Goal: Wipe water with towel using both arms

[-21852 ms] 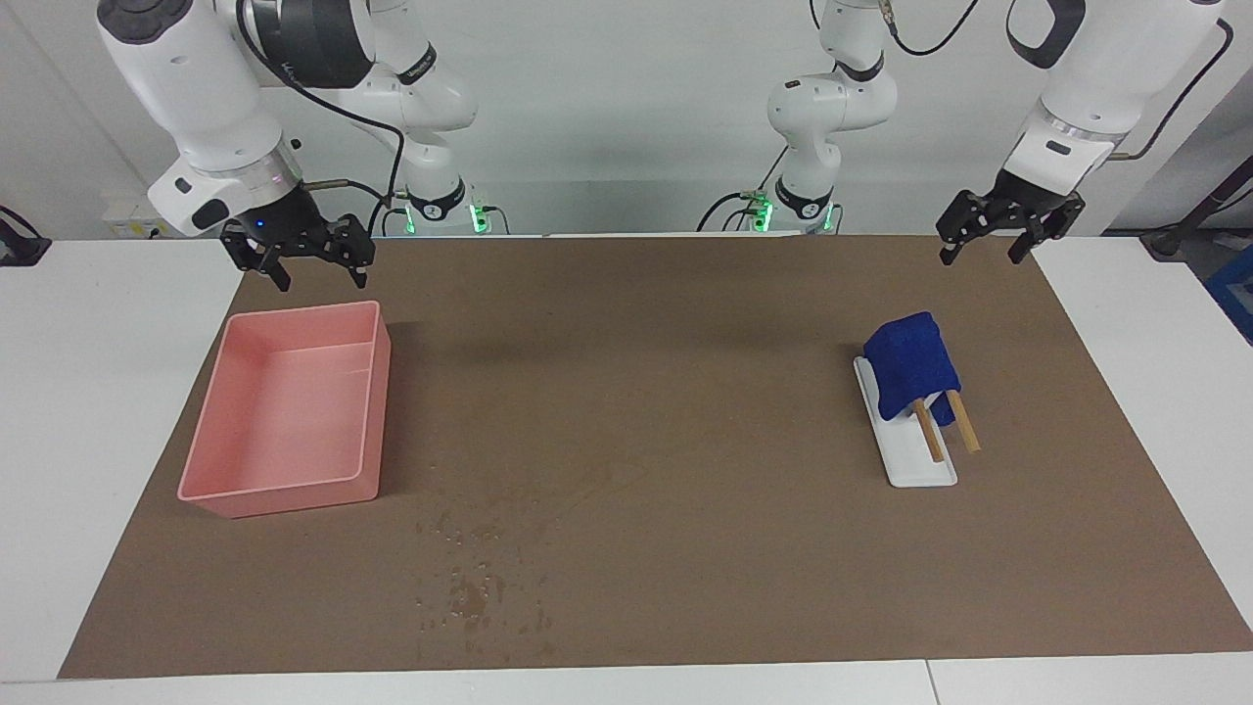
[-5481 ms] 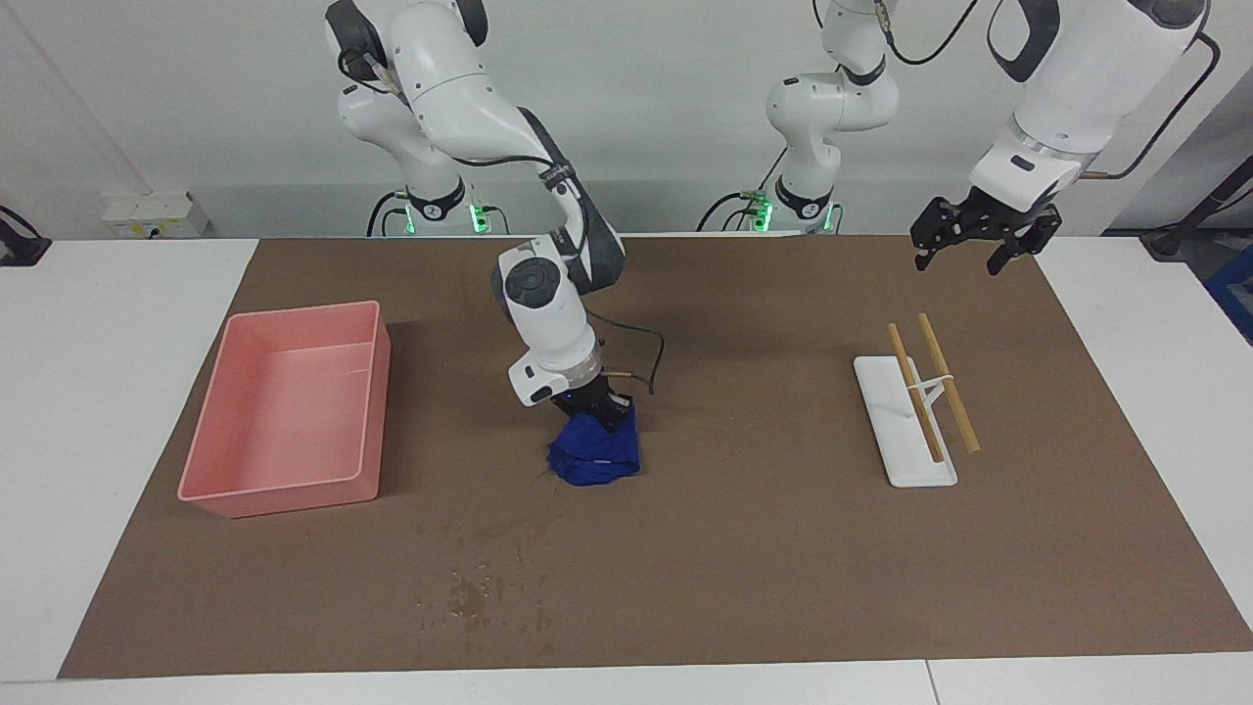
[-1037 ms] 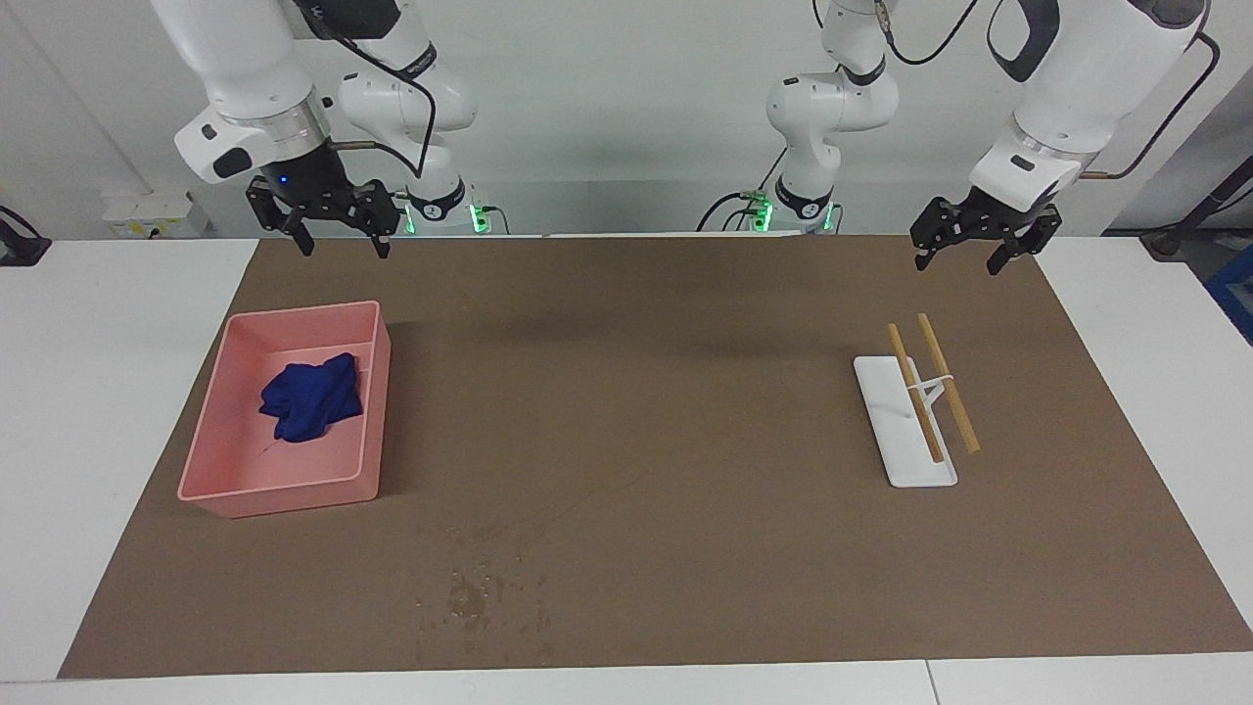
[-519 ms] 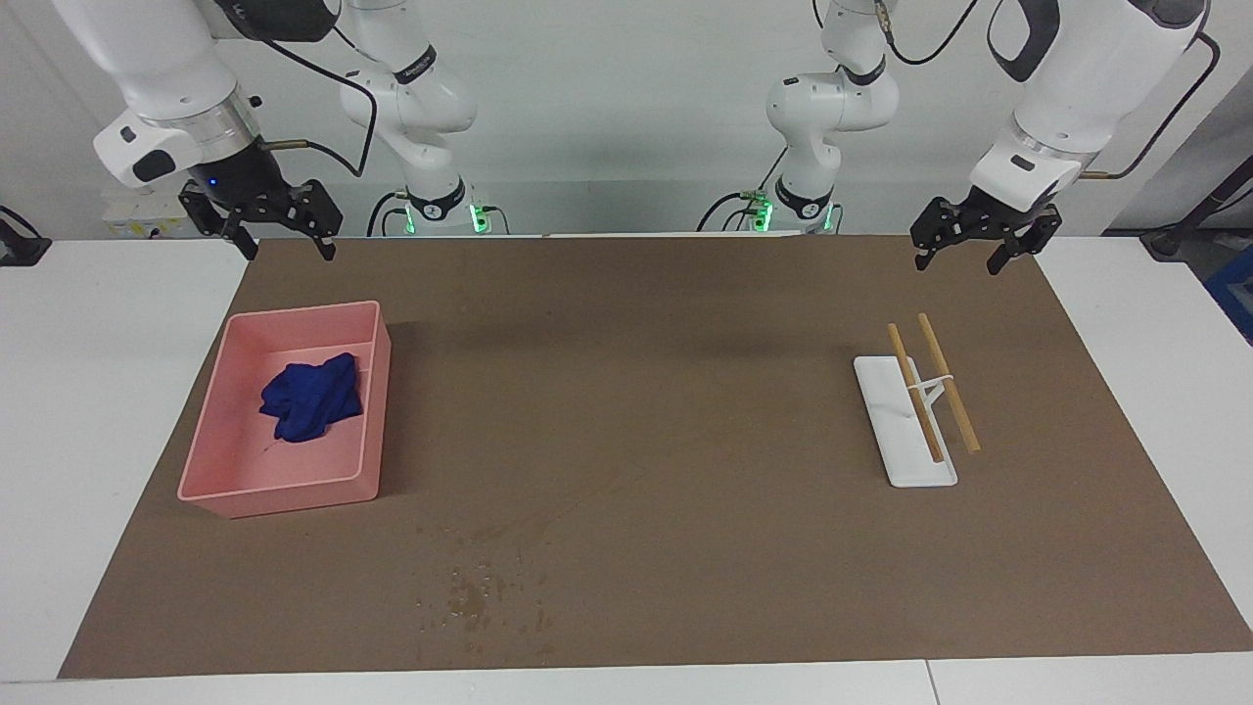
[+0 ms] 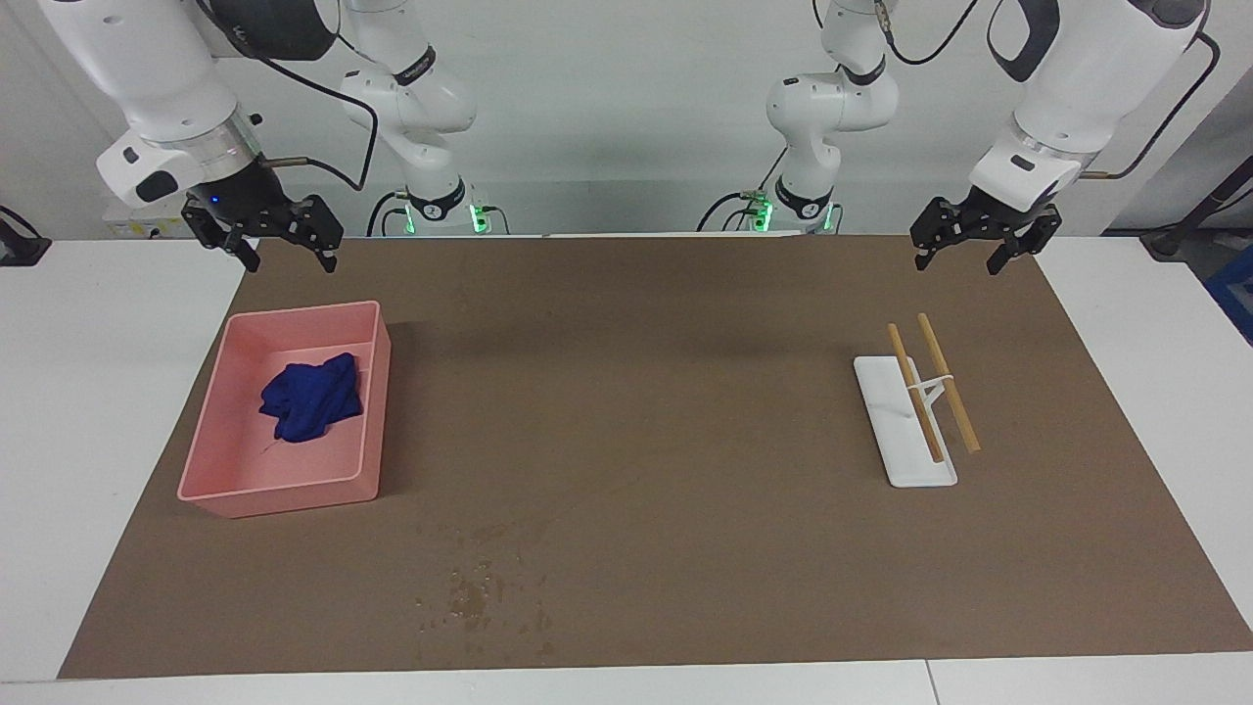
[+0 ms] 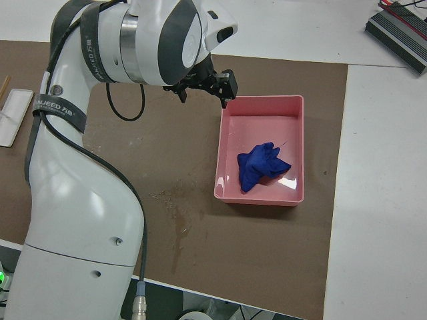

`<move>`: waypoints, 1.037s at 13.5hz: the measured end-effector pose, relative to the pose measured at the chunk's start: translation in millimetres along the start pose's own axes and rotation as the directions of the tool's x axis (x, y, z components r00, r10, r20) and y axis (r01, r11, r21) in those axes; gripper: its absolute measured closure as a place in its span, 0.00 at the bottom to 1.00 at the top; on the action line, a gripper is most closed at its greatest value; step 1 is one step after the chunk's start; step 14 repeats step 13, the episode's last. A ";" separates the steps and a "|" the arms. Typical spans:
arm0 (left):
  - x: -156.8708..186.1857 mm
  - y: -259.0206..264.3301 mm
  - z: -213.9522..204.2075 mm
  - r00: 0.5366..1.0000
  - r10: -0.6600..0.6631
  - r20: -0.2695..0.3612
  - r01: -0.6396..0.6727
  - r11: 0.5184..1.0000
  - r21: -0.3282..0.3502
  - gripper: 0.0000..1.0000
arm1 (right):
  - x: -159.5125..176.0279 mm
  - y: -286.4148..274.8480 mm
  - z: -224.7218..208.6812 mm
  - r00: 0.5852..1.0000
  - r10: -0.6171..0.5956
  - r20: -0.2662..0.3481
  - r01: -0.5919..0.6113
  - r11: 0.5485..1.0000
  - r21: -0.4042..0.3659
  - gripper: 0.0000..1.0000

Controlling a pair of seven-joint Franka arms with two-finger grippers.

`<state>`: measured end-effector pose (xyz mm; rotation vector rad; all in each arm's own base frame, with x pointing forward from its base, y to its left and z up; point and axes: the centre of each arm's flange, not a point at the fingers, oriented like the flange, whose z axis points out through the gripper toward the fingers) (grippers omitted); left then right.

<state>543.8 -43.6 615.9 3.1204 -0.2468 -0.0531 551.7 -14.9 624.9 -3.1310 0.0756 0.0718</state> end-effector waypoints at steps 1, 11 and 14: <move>0.0 0.0 0.0 1.000 0.000 0.000 0.000 1.000 0.000 0.00 | 0.1 -2.1 0.1 1.000 -0.004 0.000 0.004 1.000 0.000 0.00; 0.0 0.0 0.0 1.000 0.000 0.000 0.000 1.000 0.000 0.00 | 3.7 -3.8 6.4 1.000 -0.007 0.012 0.007 1.000 0.001 0.00; 0.0 0.0 0.0 1.000 0.000 0.000 0.000 1.000 0.000 0.00 | 3.7 -3.7 6.4 1.000 -0.007 0.012 0.007 1.000 0.001 0.00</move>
